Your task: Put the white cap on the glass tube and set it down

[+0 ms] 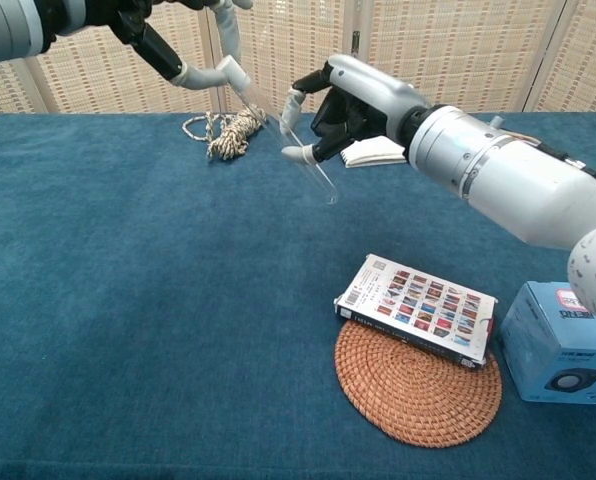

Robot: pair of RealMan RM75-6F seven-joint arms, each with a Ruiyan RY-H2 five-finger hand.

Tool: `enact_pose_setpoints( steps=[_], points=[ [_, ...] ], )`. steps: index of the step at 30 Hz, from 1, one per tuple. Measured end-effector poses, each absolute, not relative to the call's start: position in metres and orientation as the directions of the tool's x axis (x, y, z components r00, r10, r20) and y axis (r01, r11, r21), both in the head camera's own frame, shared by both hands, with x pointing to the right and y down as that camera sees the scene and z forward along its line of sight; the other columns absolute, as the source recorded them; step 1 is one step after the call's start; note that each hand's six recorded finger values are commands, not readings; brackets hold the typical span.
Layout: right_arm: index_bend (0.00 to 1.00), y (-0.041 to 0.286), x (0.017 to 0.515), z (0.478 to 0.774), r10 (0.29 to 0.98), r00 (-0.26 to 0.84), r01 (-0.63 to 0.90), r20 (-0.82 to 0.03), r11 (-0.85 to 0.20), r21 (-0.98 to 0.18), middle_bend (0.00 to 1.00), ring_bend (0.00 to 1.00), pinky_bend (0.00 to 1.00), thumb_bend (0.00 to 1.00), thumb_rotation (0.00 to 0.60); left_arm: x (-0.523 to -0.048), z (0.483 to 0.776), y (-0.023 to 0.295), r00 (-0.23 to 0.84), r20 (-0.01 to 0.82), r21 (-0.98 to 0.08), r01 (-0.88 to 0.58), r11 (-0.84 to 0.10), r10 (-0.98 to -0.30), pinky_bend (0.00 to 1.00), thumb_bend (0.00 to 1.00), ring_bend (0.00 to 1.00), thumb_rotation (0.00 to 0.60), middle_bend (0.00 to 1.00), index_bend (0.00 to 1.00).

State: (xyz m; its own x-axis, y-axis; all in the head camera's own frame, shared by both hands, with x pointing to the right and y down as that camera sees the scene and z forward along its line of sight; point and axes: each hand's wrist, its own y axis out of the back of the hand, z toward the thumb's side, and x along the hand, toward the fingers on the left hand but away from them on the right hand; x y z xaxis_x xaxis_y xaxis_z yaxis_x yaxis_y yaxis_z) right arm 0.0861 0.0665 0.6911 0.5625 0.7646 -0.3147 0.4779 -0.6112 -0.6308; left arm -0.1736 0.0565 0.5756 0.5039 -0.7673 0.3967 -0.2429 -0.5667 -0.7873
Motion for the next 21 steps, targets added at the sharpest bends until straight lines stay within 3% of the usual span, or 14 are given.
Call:
enact_pose_setpoints(
  steps=[17,21],
  points=[
    [0.89,0.0682,0.0764,0.6914,0.767,0.564,0.503,-0.306,-0.613,-0.61,1.0,1.0,1.0,0.85,0.6,-0.1713,0.5817,0.0596,0.506,0.407,-0.78,-0.24,-0.577,-0.76,0.0,0.37,0.0,0.6,0.05,0.56],
    [0.89,0.0684,0.0766,0.692,0.765,0.564,0.498,-0.31,-0.615,-0.612,1.0,1.0,1.0,0.85,0.6,-0.1712,0.5831,0.0603,0.508,0.414,-0.779,-0.232,-0.583,-0.755,0.0,0.37,0.0,0.6,0.05,0.49]
  ],
)
